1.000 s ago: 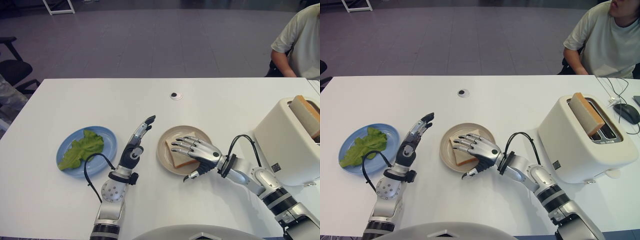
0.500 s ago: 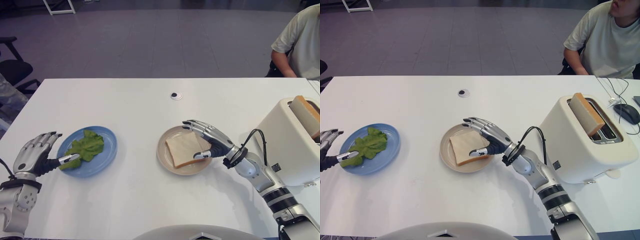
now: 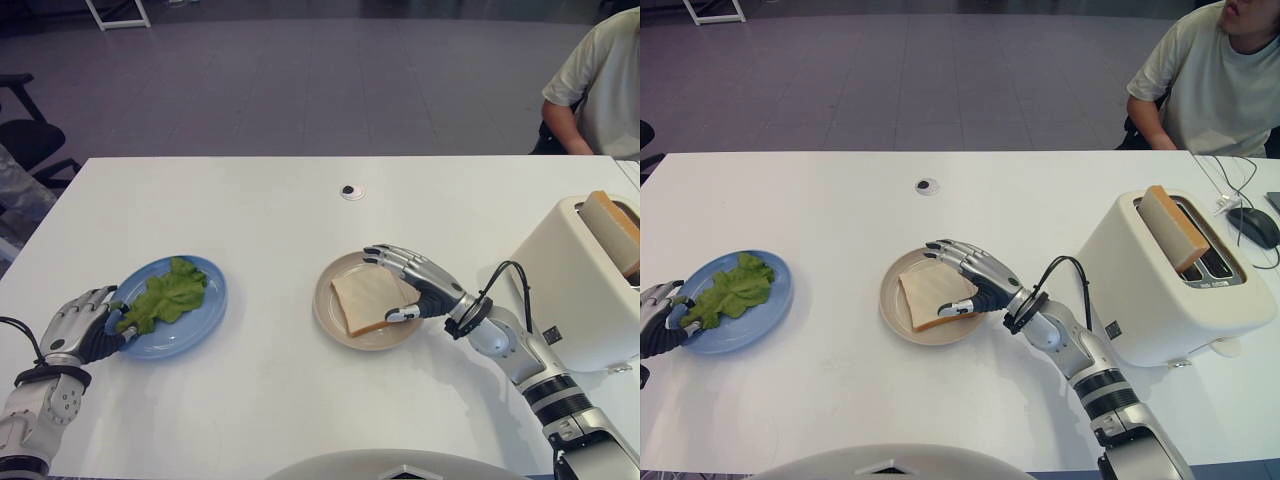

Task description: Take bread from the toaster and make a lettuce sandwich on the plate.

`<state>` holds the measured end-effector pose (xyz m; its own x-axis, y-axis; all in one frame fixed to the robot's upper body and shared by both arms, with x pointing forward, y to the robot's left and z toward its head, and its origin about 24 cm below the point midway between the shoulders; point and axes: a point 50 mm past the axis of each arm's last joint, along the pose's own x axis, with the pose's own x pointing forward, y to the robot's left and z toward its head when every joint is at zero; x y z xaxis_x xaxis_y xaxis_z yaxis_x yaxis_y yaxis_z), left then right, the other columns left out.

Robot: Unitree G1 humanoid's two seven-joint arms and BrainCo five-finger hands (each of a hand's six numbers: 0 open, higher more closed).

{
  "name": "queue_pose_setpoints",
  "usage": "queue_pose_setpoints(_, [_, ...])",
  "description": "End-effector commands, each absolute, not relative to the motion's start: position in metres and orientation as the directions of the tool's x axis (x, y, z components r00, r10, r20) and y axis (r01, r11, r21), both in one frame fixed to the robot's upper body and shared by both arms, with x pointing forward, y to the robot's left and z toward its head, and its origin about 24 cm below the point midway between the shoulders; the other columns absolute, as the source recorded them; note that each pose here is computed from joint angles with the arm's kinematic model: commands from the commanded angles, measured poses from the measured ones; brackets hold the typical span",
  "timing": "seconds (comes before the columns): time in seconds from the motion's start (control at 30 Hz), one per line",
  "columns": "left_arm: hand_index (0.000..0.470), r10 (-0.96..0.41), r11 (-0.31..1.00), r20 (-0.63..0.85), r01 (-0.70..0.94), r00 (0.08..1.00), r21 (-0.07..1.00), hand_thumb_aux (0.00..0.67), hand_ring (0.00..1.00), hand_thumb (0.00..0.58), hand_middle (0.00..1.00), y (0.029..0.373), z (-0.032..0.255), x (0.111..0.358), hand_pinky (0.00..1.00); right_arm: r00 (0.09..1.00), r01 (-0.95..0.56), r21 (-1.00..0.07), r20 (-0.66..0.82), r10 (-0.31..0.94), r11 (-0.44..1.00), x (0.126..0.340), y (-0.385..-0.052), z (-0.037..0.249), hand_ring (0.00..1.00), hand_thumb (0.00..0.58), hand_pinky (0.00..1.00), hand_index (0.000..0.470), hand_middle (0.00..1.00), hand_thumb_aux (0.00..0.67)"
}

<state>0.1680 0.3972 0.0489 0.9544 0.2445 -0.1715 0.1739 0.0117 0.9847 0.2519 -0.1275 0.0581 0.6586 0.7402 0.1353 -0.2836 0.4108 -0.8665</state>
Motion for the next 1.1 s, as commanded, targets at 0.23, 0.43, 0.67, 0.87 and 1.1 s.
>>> queue_pose_setpoints(0.23, [0.470,0.196,0.100,-0.086,0.068,0.977,0.993,0.670,0.00,0.580,0.00,0.390,0.061,0.167,0.00,0.665,-0.258,-0.886,0.125,0.736,0.384,0.257,-0.131,0.057,0.00,0.000,0.00,0.000,0.00,0.000])
queue_pose_setpoints(0.43, [0.470,0.175,0.291,-0.015,-0.037,0.984,0.956,0.670,0.00,0.580,0.00,0.390,0.077,0.164,0.00,0.672,-0.248,-0.889,0.127,0.730,0.384,0.260,-0.132,0.056,0.00,0.000,0.00,0.000,0.00,0.000])
queue_pose_setpoints(0.67, [0.470,0.096,0.587,0.157,-0.183,0.983,0.789,0.670,0.00,0.580,0.00,0.381,0.109,0.165,0.00,0.685,-0.233,-0.887,0.141,0.715,0.398,0.262,-0.136,0.057,0.00,0.000,0.00,0.000,0.00,0.000])
queue_pose_setpoints(0.87, [0.470,-0.085,0.717,0.212,-0.088,0.974,0.691,0.670,0.00,0.580,0.00,0.335,0.121,0.179,0.00,0.730,-0.194,-0.864,0.189,0.657,0.464,0.269,-0.149,0.064,0.00,0.000,0.00,0.000,0.00,0.000])
queue_pose_setpoints(1.1, [0.470,-0.333,0.782,0.147,0.186,0.931,0.596,0.670,0.00,0.580,0.00,0.242,0.097,0.211,0.00,0.820,-0.104,-0.786,0.279,0.500,0.609,0.284,-0.175,0.079,0.00,0.000,0.00,0.000,0.00,0.000])
